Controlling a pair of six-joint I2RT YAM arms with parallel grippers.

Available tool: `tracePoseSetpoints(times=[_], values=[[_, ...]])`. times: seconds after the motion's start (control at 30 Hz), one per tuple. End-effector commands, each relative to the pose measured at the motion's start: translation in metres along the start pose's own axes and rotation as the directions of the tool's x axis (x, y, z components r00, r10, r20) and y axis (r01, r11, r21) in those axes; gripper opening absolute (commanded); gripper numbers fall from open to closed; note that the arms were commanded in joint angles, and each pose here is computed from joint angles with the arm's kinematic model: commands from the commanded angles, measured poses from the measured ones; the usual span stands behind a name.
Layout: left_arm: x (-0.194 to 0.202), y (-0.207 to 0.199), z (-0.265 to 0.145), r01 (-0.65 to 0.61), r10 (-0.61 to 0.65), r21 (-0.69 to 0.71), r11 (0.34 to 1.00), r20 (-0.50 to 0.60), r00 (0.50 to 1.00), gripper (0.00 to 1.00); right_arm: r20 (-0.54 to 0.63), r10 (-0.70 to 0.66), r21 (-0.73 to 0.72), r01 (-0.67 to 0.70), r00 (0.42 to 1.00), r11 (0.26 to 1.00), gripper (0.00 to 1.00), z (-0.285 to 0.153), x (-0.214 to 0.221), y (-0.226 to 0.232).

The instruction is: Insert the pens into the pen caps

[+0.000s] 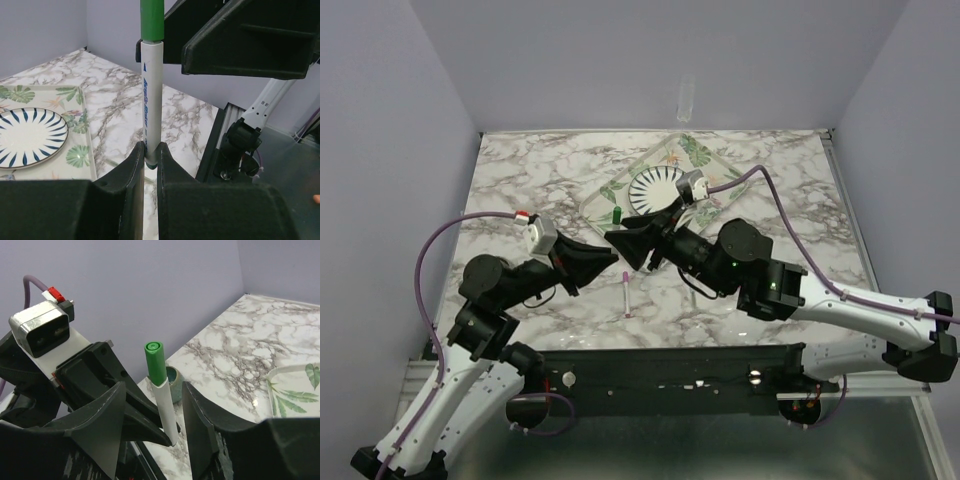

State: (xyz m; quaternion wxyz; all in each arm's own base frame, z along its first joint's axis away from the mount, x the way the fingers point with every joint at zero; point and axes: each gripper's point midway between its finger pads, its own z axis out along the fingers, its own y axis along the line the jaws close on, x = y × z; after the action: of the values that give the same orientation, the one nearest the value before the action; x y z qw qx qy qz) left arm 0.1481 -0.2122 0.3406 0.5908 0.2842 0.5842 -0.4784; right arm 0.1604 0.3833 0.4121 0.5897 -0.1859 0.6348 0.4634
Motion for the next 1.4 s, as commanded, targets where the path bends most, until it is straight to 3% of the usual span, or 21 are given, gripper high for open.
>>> tracePoseSetpoints(times=[0.0,0.17,0.53,0.63,0.8,0.97,1.0,1.1,1.37], values=[[-0.023,-0.018,-0.004,-0.046,0.043,0.056,0.997,0.059,0.997,0.0,-0.008,-0.013,-0.009,0.013,1.0,1.0,0.55,0.007,-0.003,0.007],[-0.025,-0.02,-0.006,-0.053,0.049,0.06,0.997,0.067,0.997,0.0,-0.014,0.003,-0.02,-0.004,1.0,1.0,0.45,0.008,0.0,0.01],[-0.031,-0.023,-0.005,-0.054,0.048,0.072,0.996,0.081,0.996,0.0,-0.024,0.01,-0.073,-0.012,1.0,0.997,0.36,0.006,0.006,0.018],[-0.032,-0.024,-0.004,-0.05,0.043,0.079,0.996,0.082,0.996,0.0,-0.018,0.011,-0.077,-0.012,1.0,0.997,0.29,0.005,0.005,0.018],[-0.033,-0.025,-0.002,-0.039,0.031,0.088,0.995,0.084,0.996,0.0,0.001,0.015,-0.099,-0.014,1.0,0.995,0.01,0.001,0.002,0.02],[-0.035,-0.024,0.003,-0.013,0.006,0.097,0.995,0.07,0.998,0.01,0.026,0.031,-0.134,-0.027,0.999,0.991,0.01,-0.005,-0.003,0.024],[-0.034,-0.023,0.004,-0.003,-0.004,0.098,0.995,0.063,0.998,0.11,0.027,0.032,-0.144,-0.028,0.999,0.989,0.01,-0.006,-0.003,0.026],[-0.036,-0.024,0.009,0.014,-0.021,0.114,0.993,0.06,0.998,0.27,0.029,0.03,-0.171,-0.024,0.999,0.985,0.01,-0.008,-0.001,0.029],[-0.051,-0.029,0.019,0.011,-0.022,0.164,0.986,0.066,0.998,0.44,0.038,0.035,-0.211,-0.026,0.999,0.977,0.01,-0.017,-0.001,0.033]])
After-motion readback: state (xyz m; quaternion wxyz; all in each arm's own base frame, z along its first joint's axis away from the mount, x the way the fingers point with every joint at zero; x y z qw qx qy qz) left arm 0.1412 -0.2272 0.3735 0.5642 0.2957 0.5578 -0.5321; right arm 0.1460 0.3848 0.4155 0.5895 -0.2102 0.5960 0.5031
